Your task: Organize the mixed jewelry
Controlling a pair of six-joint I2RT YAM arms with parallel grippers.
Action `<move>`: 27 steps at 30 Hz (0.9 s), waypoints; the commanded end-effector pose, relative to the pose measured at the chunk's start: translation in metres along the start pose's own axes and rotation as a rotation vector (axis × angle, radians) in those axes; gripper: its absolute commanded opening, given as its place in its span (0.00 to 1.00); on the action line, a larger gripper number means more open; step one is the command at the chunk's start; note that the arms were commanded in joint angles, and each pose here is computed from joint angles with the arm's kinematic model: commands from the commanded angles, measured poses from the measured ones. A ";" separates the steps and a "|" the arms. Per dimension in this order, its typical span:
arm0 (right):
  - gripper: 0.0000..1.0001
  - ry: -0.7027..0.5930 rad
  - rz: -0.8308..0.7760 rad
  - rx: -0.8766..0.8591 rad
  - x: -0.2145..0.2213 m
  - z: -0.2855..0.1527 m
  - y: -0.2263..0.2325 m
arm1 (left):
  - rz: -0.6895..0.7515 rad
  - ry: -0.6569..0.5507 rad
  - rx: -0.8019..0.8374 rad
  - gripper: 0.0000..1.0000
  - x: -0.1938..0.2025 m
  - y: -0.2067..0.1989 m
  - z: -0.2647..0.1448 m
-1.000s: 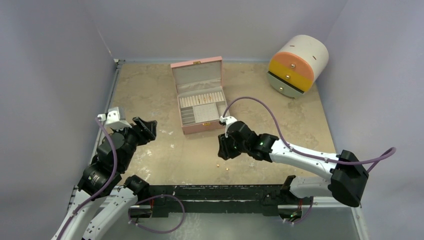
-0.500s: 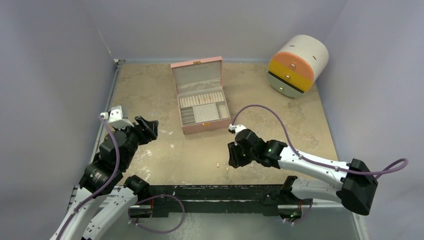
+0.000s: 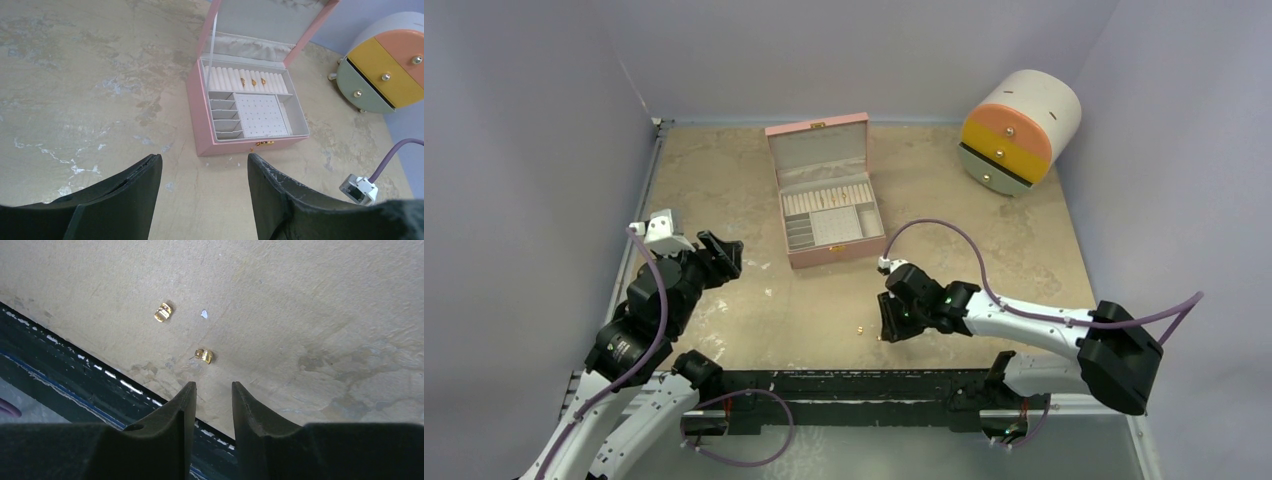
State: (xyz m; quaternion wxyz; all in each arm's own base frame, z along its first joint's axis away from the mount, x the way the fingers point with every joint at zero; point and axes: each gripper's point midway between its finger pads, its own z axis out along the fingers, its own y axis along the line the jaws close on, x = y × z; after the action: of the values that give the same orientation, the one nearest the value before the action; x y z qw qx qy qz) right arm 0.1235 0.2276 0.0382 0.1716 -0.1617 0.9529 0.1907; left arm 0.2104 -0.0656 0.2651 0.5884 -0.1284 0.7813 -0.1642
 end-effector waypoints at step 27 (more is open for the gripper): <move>0.31 -0.038 -0.168 -0.082 -0.015 0.023 0.026 | -0.024 -0.021 0.008 0.63 -0.006 -0.003 0.001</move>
State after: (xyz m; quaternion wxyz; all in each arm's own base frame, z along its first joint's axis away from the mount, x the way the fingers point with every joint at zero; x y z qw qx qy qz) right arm 0.1230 0.2486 0.0173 0.1688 -0.2291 0.9360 0.2070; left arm 0.2104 -0.0656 0.2651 0.5884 -0.1284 0.7813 -0.1642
